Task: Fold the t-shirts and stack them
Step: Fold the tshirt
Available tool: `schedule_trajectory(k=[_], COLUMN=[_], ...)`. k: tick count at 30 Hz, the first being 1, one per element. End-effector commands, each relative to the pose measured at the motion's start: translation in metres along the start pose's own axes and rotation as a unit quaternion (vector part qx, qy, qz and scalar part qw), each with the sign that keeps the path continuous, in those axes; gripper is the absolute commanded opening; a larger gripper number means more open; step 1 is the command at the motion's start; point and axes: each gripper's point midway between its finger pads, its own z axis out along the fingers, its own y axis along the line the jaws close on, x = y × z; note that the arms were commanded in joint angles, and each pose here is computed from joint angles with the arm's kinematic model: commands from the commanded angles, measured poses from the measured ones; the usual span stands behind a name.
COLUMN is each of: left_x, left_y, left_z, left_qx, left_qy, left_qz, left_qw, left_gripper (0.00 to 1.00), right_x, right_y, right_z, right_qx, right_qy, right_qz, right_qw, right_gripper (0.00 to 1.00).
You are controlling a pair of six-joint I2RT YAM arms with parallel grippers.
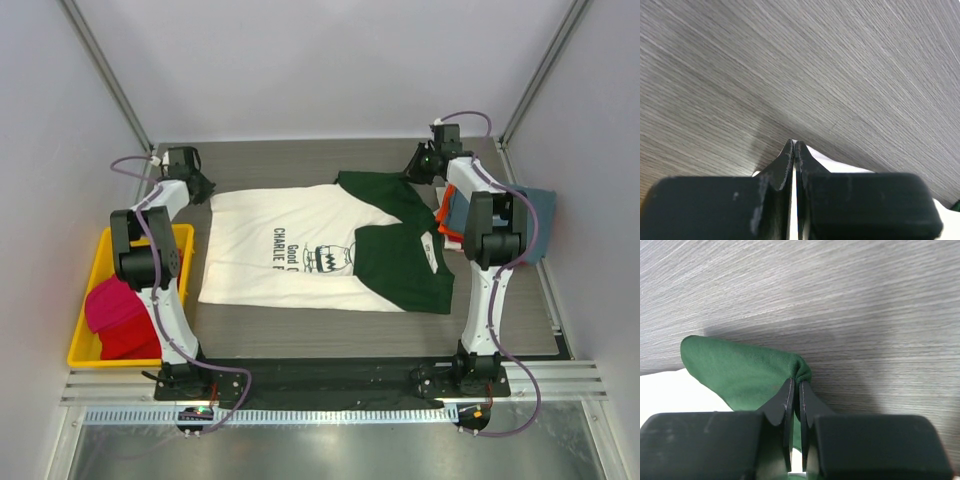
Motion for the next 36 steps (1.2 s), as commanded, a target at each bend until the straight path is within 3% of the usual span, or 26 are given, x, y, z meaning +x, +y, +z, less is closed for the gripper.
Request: schedule_trajectory(k=[1, 12, 36], left_x=[-0.032, -0.038, -0.031], left_y=[-0.017, -0.022, 0.019], left_z=[-0.023, -0.046, -0.078], left_qx=[0.031, 0.065, 0.037], left_qy=[-0.059, -0.098, -0.154], left_qz=[-0.014, -0.029, -0.068], left_qw=[0.998, 0.993, 0.985], left_gripper=[0.0, 0.0, 0.0], right_x=[-0.032, -0.021, 0.038], right_y=[0.028, 0.038, 0.028], right_z=[-0.032, -0.062, -0.125], right_qx=[-0.041, -0.067, -0.054], right_qy=[-0.052, -0.067, -0.058], right_qz=[-0.011, -0.017, -0.034], right_qw=[0.998, 0.995, 0.996], right_gripper=[0.01, 0.01, 0.01])
